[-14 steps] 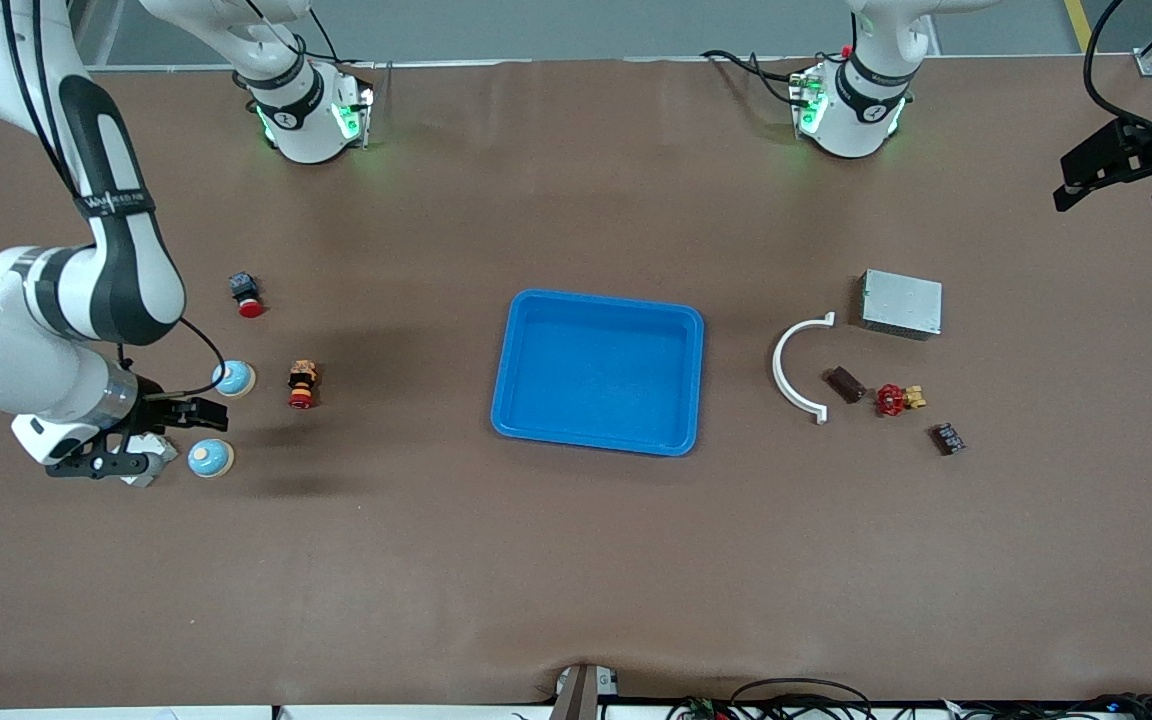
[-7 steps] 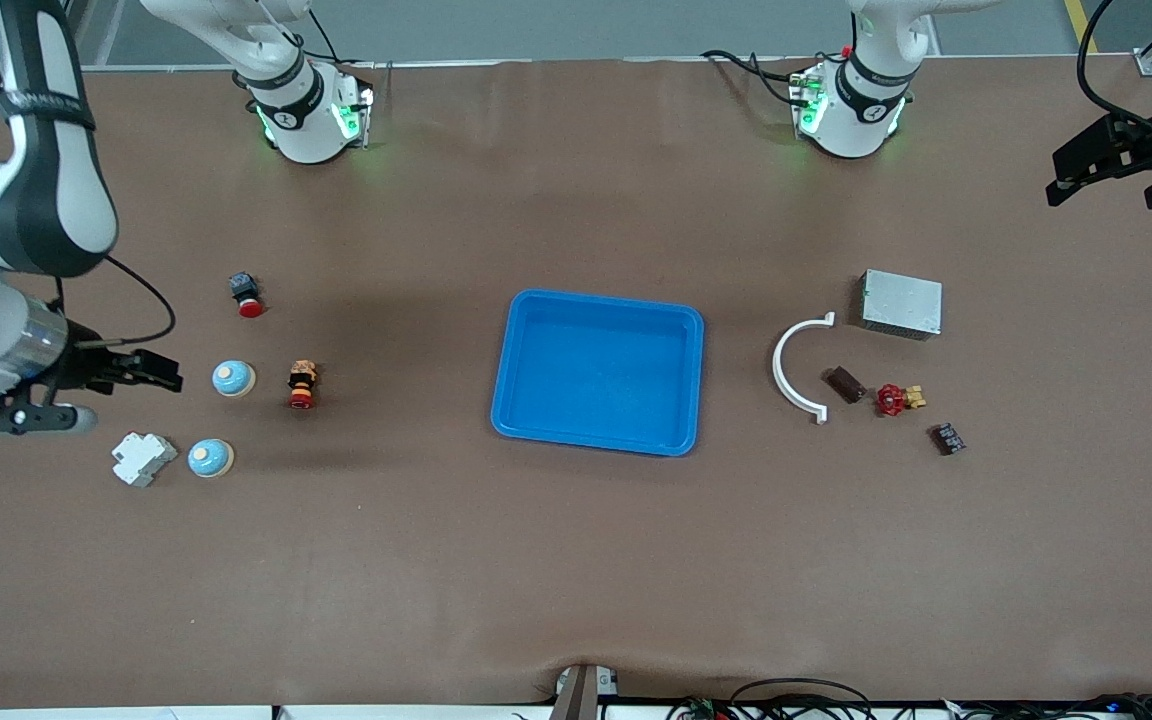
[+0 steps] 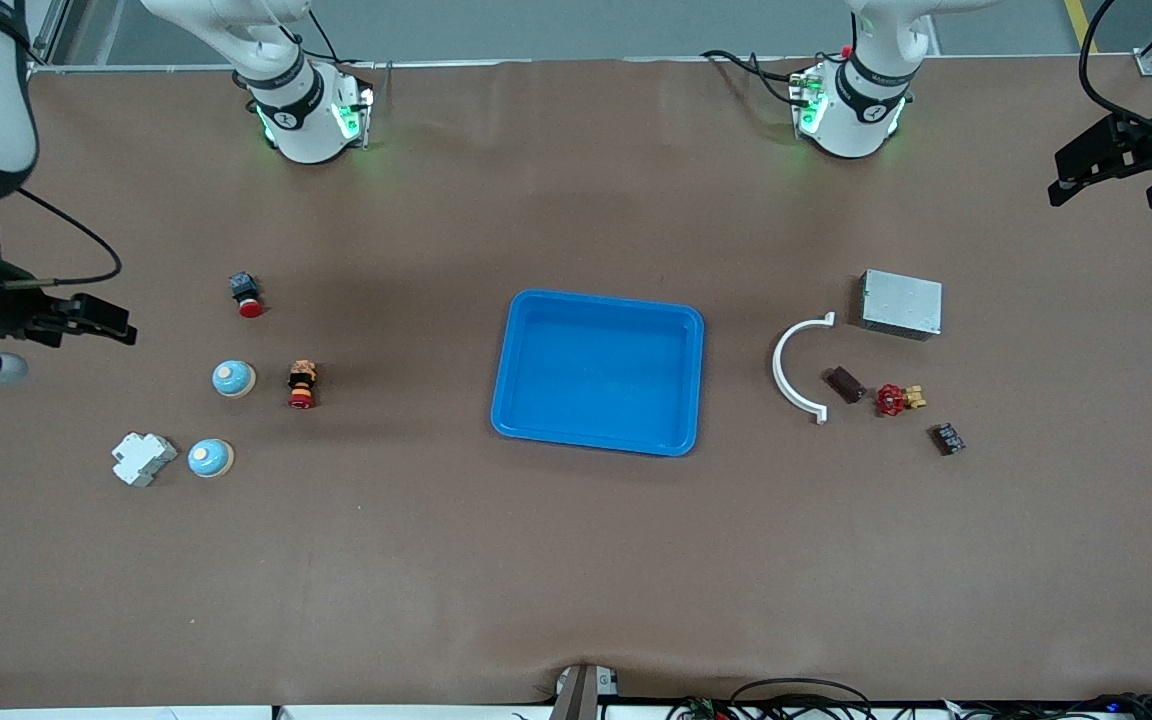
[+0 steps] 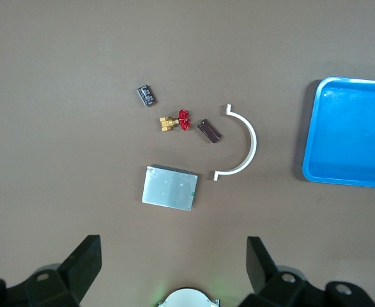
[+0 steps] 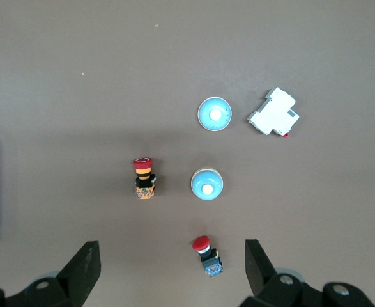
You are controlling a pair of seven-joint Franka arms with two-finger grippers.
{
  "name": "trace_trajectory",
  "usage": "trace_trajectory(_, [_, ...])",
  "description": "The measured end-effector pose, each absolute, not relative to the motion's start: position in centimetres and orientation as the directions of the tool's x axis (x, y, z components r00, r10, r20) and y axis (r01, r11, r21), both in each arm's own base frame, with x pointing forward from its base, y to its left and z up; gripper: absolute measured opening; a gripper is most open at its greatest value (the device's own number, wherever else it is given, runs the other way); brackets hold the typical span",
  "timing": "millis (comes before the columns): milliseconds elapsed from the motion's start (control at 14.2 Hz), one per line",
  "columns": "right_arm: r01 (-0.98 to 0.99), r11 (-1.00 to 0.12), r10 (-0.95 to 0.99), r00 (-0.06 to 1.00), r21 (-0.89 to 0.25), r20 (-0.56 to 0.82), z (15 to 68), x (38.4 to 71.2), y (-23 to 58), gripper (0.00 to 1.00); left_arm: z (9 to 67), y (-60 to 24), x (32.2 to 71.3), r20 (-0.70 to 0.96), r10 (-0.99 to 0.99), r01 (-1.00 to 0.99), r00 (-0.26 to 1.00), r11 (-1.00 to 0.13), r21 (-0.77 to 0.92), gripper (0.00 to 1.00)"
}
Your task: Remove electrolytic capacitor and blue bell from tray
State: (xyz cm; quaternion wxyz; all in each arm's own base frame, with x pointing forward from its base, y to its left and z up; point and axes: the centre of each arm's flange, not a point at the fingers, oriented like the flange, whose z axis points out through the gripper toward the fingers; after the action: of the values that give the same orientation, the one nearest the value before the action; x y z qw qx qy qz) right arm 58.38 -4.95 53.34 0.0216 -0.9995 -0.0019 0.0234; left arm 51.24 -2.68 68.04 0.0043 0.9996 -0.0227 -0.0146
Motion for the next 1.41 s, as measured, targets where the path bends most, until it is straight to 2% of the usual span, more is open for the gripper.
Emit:
trace_trajectory(634, [0.008,-0.999,0.01,0.999,-0.047,-0.042,61.2,55.8,-4.7,1.0,68.1,-2.9,51.2,-0.028,-0.047,-0.047,0.999,-0.999,0.009,1.0])
trace_trajectory(1409, [-0.019,-0.999,-0.018,0.999,-0.046,-0.033,63.7,54.7,-3.3,1.0,68.0,-3.5,51.1,-0.035,-0.058,-0.058,0.998,-0.998,0.008,1.0])
